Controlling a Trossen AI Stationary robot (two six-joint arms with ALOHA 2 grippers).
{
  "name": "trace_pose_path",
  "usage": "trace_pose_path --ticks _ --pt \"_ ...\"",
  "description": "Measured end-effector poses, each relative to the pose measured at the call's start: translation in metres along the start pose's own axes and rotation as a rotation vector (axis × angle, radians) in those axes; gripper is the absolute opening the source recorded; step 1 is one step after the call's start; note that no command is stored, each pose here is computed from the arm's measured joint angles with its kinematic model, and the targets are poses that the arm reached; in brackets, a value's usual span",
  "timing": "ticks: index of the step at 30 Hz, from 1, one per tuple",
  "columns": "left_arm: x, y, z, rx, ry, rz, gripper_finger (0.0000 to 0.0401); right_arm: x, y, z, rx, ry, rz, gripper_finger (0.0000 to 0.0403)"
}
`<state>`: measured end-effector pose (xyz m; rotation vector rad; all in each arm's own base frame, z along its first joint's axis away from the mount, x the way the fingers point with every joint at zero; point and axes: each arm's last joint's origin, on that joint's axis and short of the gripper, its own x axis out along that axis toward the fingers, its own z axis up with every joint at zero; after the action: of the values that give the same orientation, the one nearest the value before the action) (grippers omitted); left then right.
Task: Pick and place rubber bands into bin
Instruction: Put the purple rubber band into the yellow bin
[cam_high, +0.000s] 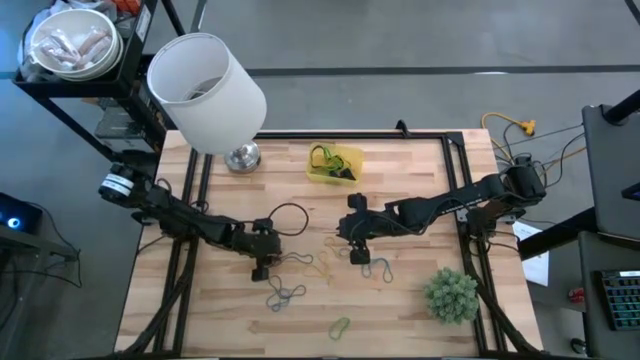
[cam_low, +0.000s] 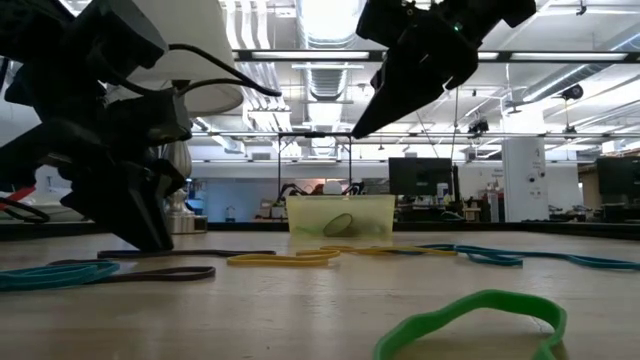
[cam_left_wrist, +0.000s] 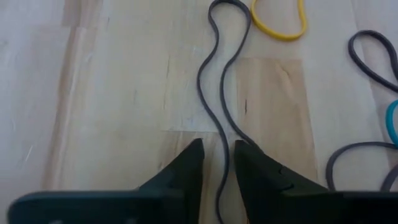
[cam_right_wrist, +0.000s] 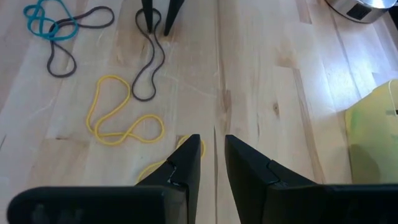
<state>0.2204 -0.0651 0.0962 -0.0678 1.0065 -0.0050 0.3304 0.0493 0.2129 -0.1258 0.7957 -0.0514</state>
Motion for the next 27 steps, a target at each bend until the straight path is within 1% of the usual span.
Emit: trace_pose_path --ticks 4,8,12,17,23,27 --pt "-0.0001 0.0003 -0.0002 0.011 0.0 0.007 0.0044 0.0001 0.0 -0.0004 0.0 0.001 0.0 0.0068" --pt "-0.0001 0.001 -0.0002 0.063 -0.01 0.045 0.0021 0.0001 0.0 -0.0004 0.0 0.002 0.0 0.0068" --pt "-0.0005 0.0036 -0.0005 0.095 -0.028 0.14 0.0004 0.0001 0.0 -0.0004 0.0 0.001 0.0 0.0068" --pt "-0.0017 0.0072 0.001 0.094 -0.066 0.268 0.0002 0.0001 0.0 -0.0004 0.0 0.002 0.0 0.0068" --pt "-0.0022 0.0066 0.0037 0.082 -0.073 0.238 0.0001 0.0001 0.0 -0.0004 0.0 0.002 0.0 0.0068" --pt "-0.0017 0.0054 0.0041 0.074 -0.065 0.176 0.0001 0.0001 0.0 -0.0004 0.0 0.002 0.0 0.0068"
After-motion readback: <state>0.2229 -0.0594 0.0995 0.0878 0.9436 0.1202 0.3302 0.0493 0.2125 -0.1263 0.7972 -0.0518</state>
